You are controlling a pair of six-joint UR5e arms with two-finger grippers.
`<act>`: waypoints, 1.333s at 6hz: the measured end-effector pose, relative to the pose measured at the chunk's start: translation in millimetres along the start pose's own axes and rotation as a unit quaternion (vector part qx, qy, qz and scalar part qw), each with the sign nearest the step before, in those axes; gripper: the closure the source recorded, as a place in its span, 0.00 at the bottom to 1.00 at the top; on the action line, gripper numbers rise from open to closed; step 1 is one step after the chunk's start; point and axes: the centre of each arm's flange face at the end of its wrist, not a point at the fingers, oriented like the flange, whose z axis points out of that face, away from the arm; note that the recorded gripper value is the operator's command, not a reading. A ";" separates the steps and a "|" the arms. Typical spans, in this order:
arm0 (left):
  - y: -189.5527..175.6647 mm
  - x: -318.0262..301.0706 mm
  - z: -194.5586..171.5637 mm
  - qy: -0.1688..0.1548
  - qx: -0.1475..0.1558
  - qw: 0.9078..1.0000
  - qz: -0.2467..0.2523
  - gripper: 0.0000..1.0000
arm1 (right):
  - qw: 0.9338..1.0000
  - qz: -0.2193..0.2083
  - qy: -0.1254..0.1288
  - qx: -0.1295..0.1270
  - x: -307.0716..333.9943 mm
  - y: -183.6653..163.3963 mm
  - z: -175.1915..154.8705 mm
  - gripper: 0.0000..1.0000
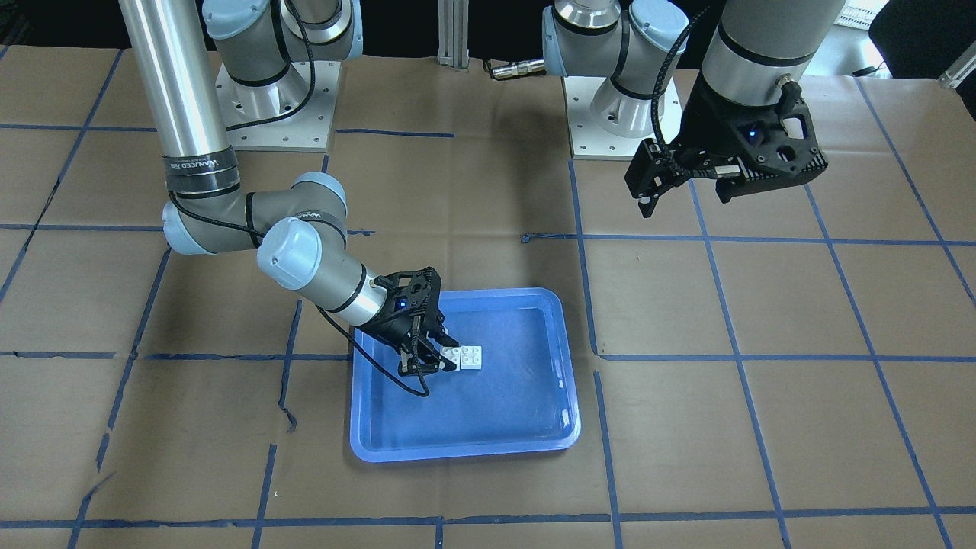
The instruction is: Assemble white blocks and place on blue tray
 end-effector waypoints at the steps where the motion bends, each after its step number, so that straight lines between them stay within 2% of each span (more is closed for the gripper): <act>1: 0.7 -1.2 -2.6 0.002 0.002 1.000 -0.003 0.00 | 1.000 0.001 -0.001 0.000 -0.3 0.2 0.2 0.73; 5: 1.0 -0.9 -4.3 0.004 0.004 1.000 -0.007 0.00 | 1.000 0.002 -0.002 0.000 -0.9 0.6 0.6 0.71; 6: 1.2 -1.0 -4.0 0.004 0.003 1.000 -0.007 0.00 | 1.000 0.002 -0.002 0.000 -0.8 0.5 0.6 0.67; 8: 1.1 -1.6 -2.2 0.003 0.000 1.000 -0.008 0.00 | 1.000 0.001 -0.002 0.002 -0.5 -0.1 0.6 0.51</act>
